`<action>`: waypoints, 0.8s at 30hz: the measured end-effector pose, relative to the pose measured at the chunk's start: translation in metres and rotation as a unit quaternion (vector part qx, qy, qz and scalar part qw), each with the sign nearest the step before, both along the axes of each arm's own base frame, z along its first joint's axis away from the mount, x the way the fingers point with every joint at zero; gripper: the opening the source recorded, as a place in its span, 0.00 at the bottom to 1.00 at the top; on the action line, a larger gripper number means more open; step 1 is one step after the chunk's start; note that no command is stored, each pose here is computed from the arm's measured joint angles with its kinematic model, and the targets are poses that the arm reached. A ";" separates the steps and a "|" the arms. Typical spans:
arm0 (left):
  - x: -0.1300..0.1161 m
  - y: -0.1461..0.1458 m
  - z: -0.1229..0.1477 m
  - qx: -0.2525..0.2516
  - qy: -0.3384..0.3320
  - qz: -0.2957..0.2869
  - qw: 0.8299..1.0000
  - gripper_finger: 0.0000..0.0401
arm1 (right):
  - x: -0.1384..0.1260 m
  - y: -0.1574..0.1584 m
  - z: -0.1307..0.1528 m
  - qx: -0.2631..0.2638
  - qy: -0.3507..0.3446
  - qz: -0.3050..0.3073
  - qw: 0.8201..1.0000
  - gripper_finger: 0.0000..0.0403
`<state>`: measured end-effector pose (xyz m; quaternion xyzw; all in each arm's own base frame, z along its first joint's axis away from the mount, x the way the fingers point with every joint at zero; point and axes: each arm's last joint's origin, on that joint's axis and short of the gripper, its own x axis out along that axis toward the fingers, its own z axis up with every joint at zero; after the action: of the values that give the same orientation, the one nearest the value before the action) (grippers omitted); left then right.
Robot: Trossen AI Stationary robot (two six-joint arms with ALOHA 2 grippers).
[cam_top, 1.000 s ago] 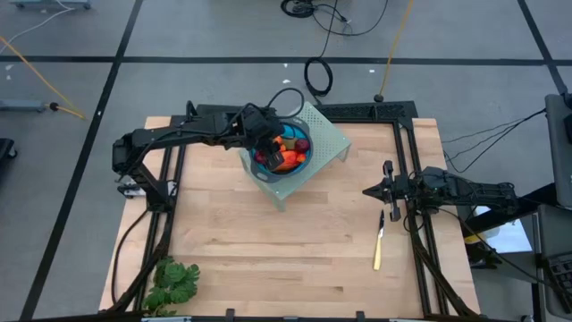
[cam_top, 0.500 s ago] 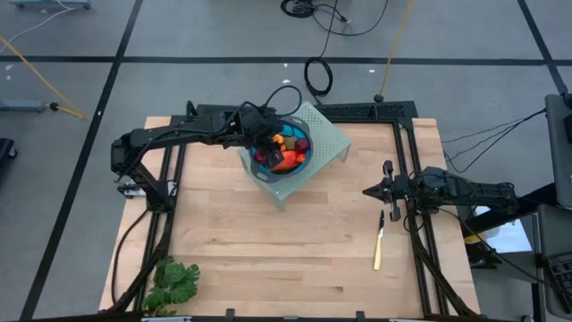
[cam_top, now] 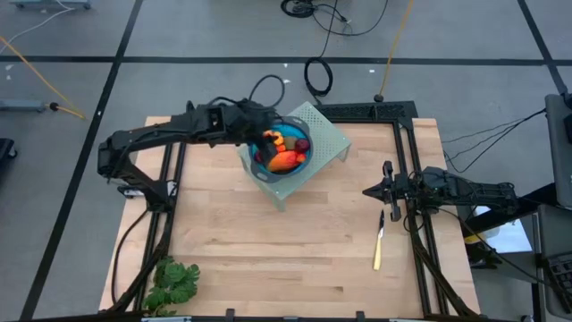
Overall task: Pick & Place Fruit
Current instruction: Put the yellow table knife on the shelf to the right of the blue strainer bowl
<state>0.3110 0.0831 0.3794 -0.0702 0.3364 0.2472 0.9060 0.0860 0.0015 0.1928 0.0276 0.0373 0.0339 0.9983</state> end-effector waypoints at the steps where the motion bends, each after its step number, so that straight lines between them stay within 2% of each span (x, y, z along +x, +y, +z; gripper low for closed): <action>1: -0.002 -0.001 0.004 0.000 -0.013 0.002 1.000 0.41 | 0.000 0.000 0.000 0.001 0.000 0.000 1.000 0.00; 8: -0.015 -0.015 0.025 0.012 -0.062 -0.008 0.998 0.22 | 0.000 0.000 0.000 0.022 0.001 -0.002 1.000 0.00; 15: -0.021 -0.028 0.034 0.025 -0.077 -0.013 0.997 0.03 | 0.000 0.000 0.000 0.022 0.001 -0.002 1.000 0.01; 24: -0.021 -0.036 0.035 0.009 -0.086 -0.015 0.996 0.01 | 0.000 0.000 0.000 0.022 0.001 -0.001 1.000 0.01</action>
<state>0.2897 0.0471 0.4140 -0.0778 0.2562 0.2300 0.9356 0.0860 0.0015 0.1929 0.0493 0.0379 0.0333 0.9975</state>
